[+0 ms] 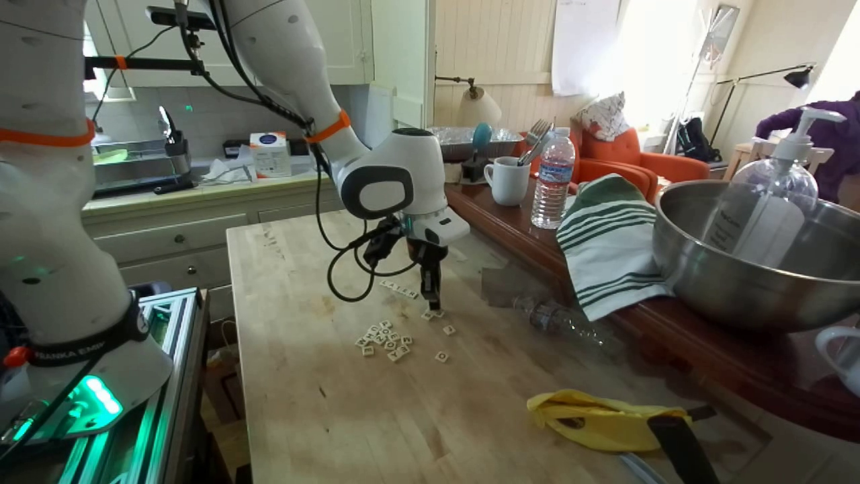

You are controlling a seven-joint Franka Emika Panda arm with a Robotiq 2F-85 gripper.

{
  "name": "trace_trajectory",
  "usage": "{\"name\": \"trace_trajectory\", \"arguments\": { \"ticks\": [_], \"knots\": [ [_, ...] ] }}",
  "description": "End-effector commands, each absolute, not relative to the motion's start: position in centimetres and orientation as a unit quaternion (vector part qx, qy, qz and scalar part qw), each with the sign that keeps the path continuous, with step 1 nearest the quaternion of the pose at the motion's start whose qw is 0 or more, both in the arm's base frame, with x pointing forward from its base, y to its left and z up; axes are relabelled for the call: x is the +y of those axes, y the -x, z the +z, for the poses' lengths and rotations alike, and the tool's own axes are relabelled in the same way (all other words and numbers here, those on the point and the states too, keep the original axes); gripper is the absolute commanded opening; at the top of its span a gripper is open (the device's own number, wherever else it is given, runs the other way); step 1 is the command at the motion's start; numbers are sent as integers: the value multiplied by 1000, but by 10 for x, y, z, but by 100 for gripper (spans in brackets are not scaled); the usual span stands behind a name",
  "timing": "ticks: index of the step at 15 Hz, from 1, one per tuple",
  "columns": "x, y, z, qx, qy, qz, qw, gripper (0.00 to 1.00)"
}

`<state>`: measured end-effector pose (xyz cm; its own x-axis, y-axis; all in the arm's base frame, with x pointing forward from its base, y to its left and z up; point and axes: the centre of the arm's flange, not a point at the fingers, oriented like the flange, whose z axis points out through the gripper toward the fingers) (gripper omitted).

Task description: Create the word 'Later' using the letter tiles on the tabletop.

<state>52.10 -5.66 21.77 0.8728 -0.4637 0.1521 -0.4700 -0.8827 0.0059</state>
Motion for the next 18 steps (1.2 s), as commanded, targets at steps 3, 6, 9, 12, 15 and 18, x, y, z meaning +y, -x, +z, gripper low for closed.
{"name": "trace_trajectory", "arguments": {
  "ticks": [3, 6, 9, 12, 15, 18],
  "knots": [
    [-86, -499, 214, -235, -969, 43, 68, 0],
    [-90, -493, 227, -225, -970, 47, 78, 0],
    [-81, -484, 251, -201, -974, 66, 78, 0],
    [-65, -480, 271, -168, -980, 81, 73, 0],
    [-41, -476, 284, -122, -987, 81, 59, 0],
    [-18, -471, 290, -65, -994, 68, 49, 0]
  ]
}}
